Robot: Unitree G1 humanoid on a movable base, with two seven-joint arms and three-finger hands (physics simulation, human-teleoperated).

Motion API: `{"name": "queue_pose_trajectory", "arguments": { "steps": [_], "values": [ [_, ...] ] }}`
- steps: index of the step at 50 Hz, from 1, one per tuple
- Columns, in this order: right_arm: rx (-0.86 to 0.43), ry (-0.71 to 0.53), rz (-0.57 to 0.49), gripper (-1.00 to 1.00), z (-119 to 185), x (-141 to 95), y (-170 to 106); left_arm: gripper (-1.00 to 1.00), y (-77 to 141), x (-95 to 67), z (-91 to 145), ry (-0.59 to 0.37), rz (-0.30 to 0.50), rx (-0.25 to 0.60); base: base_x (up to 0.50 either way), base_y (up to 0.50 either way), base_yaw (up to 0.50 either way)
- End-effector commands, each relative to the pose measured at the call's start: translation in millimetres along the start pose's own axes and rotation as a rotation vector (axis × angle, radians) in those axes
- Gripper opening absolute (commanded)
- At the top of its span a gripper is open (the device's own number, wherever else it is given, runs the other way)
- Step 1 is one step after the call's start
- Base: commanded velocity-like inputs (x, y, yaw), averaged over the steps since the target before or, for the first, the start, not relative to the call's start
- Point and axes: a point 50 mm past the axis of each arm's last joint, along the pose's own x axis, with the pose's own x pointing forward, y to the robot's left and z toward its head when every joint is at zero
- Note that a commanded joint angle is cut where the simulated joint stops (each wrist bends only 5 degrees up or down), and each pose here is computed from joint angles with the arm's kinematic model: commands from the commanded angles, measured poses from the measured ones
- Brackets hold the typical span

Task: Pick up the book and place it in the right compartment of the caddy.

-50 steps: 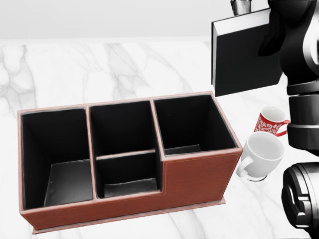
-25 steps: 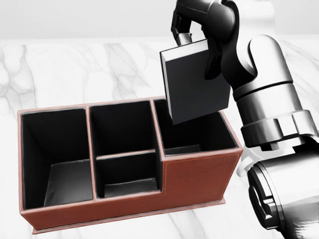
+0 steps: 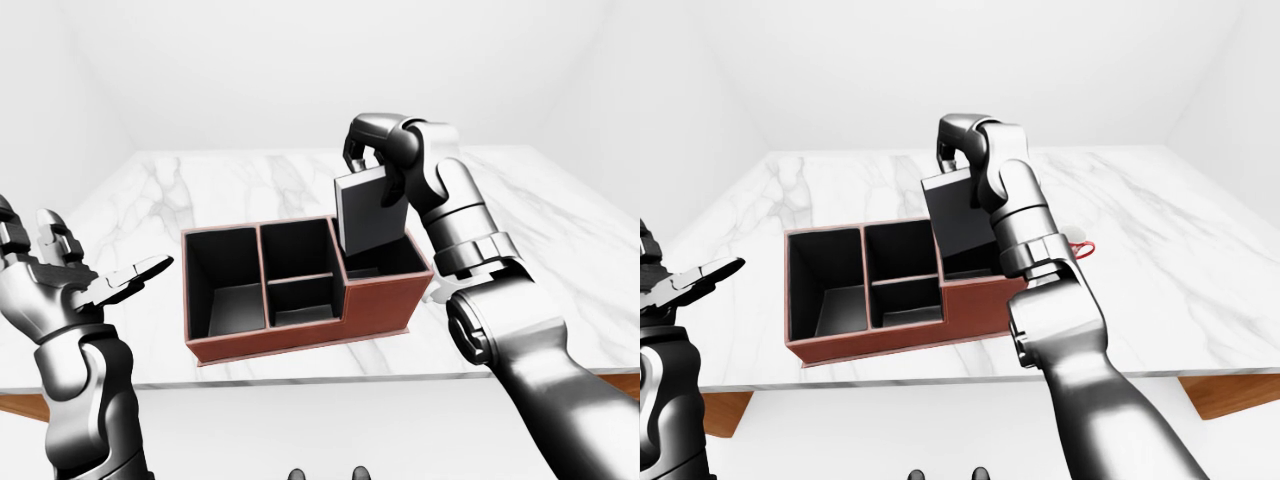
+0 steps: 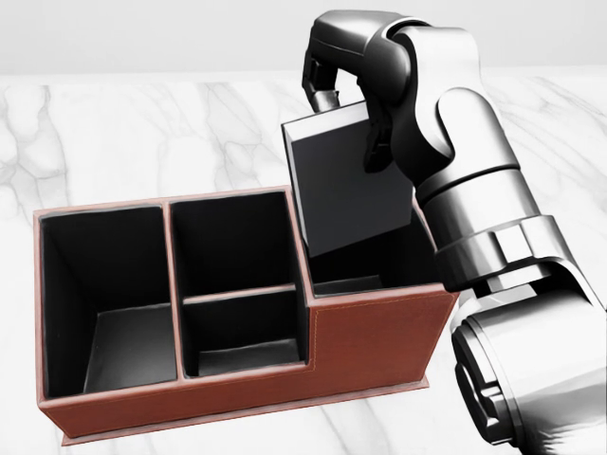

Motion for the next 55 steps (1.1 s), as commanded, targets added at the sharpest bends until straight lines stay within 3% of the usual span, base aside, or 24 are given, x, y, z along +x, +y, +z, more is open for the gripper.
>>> {"name": "queue_pose_trajectory", "arguments": {
  "steps": [1, 26, 55],
  "values": [
    [-0.008, 0.021, -0.020, -1.00, -4, 0, -2, 1.00, 0, -0.3, -2, 0.009, 0.001, 0.002, 0.00, 0.00, 0.00],
    [0.002, 0.060, -0.014, -1.00, -17, 3, 4, 1.00, 1, 0.2, -4, 0.014, 0.001, 0.004, 0.00, 0.00, 0.00],
    [0.022, 0.080, 0.023, -1.00, -26, 10, 31, 1.00, 1, -0.4, -3, 0.011, 0.001, 0.004, 0.00, 0.00, 0.00]
  ]
}}
